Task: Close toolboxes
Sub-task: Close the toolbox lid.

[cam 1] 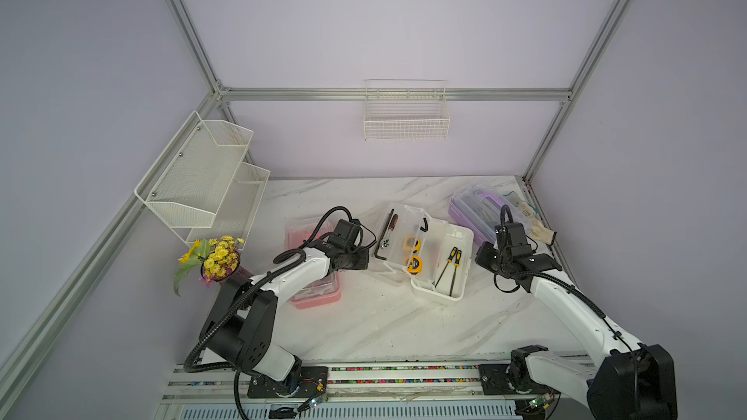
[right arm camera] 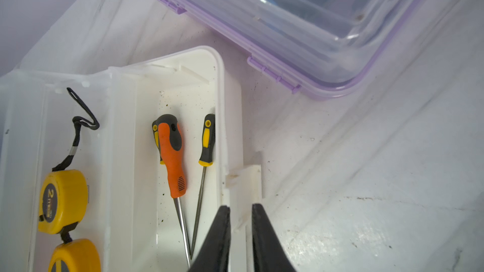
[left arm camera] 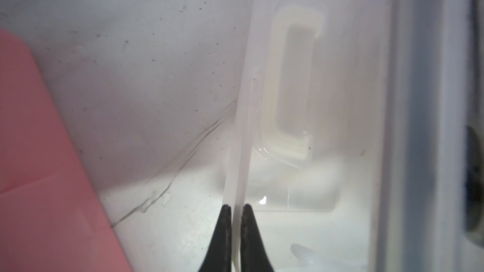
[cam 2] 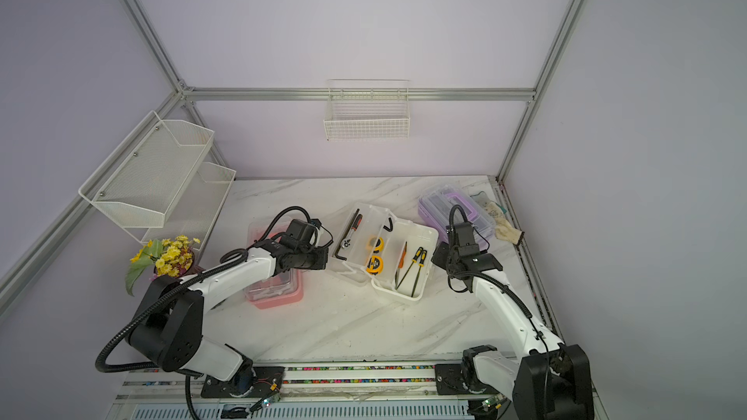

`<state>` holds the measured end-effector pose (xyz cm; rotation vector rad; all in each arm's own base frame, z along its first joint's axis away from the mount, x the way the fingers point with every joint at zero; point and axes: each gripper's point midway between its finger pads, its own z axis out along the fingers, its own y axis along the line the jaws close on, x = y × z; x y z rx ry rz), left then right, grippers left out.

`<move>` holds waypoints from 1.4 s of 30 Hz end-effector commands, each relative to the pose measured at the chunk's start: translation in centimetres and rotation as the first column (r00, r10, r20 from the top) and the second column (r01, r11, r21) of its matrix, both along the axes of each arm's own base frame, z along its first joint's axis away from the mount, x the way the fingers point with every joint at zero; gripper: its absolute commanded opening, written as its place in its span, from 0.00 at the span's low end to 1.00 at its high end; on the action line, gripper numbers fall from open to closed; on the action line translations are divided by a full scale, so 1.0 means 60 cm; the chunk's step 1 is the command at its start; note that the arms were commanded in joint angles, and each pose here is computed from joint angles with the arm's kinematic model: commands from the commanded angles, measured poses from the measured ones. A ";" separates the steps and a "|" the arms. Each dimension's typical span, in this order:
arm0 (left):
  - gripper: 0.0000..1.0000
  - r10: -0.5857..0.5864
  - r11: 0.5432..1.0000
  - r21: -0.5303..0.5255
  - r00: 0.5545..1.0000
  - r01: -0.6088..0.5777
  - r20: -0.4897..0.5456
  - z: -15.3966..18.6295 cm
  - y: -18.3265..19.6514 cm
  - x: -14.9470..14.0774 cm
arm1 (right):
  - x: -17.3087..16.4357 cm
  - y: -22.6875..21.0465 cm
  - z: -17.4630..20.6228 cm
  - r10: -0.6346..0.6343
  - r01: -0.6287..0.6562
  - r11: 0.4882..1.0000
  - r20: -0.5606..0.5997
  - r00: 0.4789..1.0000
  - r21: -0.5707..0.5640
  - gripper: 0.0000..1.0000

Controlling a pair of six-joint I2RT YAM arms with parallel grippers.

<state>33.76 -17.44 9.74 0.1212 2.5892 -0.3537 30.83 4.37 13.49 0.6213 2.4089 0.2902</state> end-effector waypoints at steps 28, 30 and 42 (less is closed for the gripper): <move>0.00 -0.200 0.975 0.188 0.816 0.114 0.542 0.328 -0.109 -0.001 | 0.017 0.164 -0.081 0.243 -0.261 0.879 0.094 0.965 0.399 0.20; 0.00 -0.229 0.970 0.194 0.807 0.144 0.545 0.331 -0.129 -0.010 | 0.022 0.169 -0.082 0.248 -0.267 0.876 0.100 0.964 0.402 0.20; 0.02 -0.393 0.919 0.203 0.784 0.337 0.481 0.279 -0.272 -0.082 | 0.059 0.183 -0.081 0.239 -0.274 0.874 0.136 0.961 0.401 0.20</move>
